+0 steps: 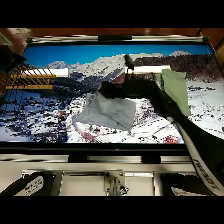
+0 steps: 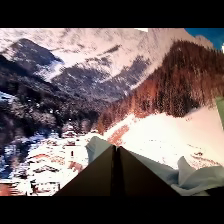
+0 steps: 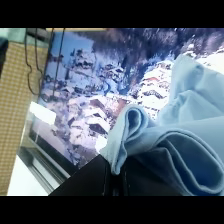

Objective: Fold the shirts.

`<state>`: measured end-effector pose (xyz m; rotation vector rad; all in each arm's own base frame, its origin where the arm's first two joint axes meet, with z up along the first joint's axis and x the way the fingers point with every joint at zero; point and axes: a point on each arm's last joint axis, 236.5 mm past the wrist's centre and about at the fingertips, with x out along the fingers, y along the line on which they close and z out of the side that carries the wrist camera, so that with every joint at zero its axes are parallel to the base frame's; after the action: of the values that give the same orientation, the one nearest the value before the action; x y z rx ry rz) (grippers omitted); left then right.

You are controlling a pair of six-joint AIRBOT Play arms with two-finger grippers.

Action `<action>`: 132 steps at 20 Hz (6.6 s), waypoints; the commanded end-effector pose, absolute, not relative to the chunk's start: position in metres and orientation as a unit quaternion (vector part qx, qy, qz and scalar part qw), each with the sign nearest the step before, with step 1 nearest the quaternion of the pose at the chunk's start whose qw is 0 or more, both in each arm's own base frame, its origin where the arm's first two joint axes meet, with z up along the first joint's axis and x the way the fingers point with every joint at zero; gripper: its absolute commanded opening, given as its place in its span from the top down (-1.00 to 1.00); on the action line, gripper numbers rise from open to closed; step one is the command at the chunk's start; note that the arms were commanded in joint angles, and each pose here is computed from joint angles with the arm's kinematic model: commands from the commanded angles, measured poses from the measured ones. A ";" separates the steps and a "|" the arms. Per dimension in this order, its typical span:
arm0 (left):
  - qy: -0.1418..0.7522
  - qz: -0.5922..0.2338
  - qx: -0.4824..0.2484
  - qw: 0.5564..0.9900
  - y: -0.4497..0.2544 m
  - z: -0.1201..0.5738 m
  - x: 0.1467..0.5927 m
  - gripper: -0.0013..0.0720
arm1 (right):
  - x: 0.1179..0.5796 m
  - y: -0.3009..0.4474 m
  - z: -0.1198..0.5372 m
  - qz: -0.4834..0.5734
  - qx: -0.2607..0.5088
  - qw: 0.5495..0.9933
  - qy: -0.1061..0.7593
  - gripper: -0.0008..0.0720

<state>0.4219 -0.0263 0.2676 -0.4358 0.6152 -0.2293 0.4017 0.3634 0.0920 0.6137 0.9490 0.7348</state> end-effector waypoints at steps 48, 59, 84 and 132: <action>0.304 -0.085 -0.205 0.926 0.000 0.272 0.401 0.87 | 0.531 0.160 0.230 0.307 0.304 0.822 0.371 0.81; 0.309 -0.106 -0.197 0.925 -0.018 0.272 0.401 0.87 | 0.621 -0.010 0.276 0.135 0.349 0.914 0.157 0.81; 0.362 -0.168 -0.178 0.899 -0.076 0.227 0.394 0.87 | 0.500 -0.134 0.083 -0.083 0.251 0.811 0.522 0.81; 0.637 -0.058 0.067 0.766 -0.091 0.045 0.408 -0.71 | 0.462 0.099 0.058 0.074 0.086 0.752 0.650 -0.60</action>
<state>0.4062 -0.0901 0.0470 0.1470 1.3842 -0.1308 0.4669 0.0973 0.0622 0.1896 1.3914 0.1567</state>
